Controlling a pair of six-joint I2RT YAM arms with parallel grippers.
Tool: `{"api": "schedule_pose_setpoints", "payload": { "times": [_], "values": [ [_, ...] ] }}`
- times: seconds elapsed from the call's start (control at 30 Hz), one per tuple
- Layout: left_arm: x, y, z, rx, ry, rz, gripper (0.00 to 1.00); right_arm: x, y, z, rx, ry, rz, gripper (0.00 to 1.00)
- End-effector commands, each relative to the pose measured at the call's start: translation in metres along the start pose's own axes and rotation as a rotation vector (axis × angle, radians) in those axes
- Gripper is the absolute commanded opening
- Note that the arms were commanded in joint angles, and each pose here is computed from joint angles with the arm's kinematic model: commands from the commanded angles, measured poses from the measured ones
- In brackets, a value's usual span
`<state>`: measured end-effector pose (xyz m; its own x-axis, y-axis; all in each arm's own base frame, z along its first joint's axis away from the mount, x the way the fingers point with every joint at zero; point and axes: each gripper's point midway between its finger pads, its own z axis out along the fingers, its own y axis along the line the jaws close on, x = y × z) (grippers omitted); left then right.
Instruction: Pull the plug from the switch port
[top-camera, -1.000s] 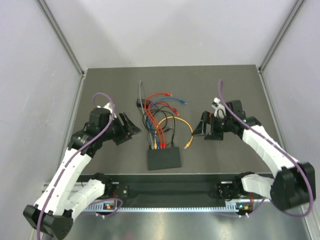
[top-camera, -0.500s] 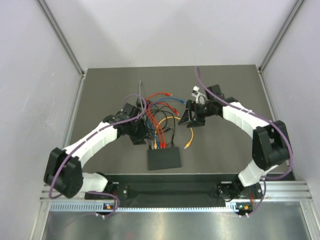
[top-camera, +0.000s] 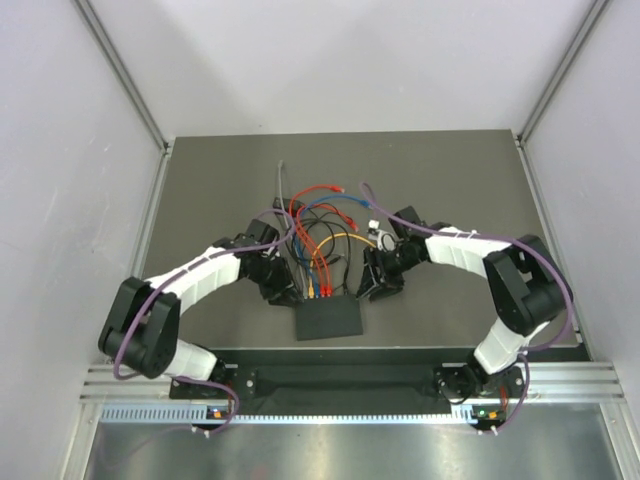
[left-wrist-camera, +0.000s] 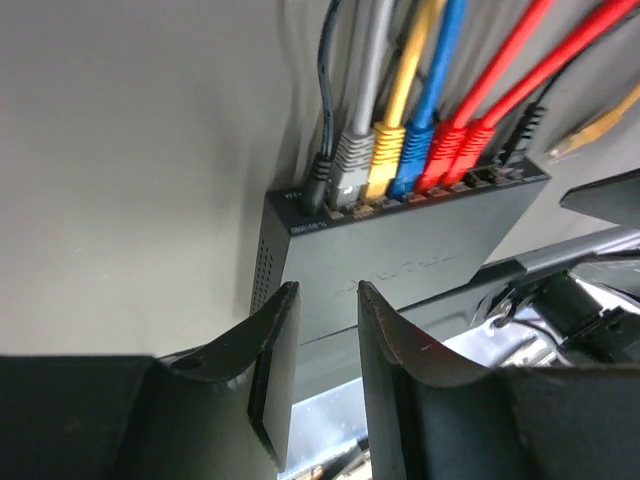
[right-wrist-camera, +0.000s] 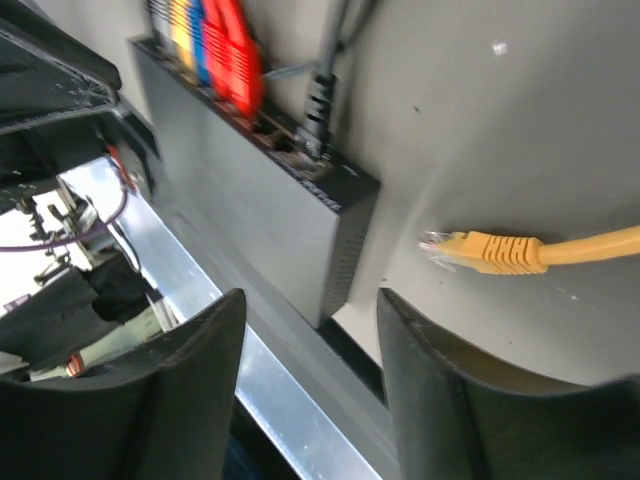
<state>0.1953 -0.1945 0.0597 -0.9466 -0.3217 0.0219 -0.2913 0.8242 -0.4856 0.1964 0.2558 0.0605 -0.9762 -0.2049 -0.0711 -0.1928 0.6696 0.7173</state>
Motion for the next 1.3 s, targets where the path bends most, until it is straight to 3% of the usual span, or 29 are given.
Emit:
{"api": "schedule_pose_setpoints", "payload": {
  "times": [0.0, 0.33, 0.53, 0.83, 1.17, 1.27],
  "values": [
    [0.005, -0.006, 0.013, 0.048, 0.069, 0.02, 0.35, 0.0, 0.003, 0.012, -0.032, 0.002, -0.059, 0.51],
    [0.01, 0.016, 0.025, -0.029, 0.105, 0.043, 0.34, 0.009, 0.0, 0.035, -0.043, 0.047, -0.034, 0.41],
    [0.008, 0.021, 0.034, -0.052, 0.127, 0.054, 0.33, 0.02, 0.006, 0.048, -0.077, 0.056, -0.006, 0.28],
    [-0.011, 0.0, 0.048, -0.016, 0.145, 0.089, 0.23, 0.028, 0.016, 0.058, -0.135, 0.032, 0.057, 0.17],
    [-0.044, -0.013, 0.048, -0.076, 0.094, 0.139, 0.21, 0.035, 0.032, 0.062, -0.142, 0.085, -0.006, 0.19],
    [-0.045, -0.007, 0.038, -0.125, 0.081, 0.16, 0.22, 0.035, 0.023, 0.05, -0.072, 0.087, -0.022, 0.38]
  ]
}}
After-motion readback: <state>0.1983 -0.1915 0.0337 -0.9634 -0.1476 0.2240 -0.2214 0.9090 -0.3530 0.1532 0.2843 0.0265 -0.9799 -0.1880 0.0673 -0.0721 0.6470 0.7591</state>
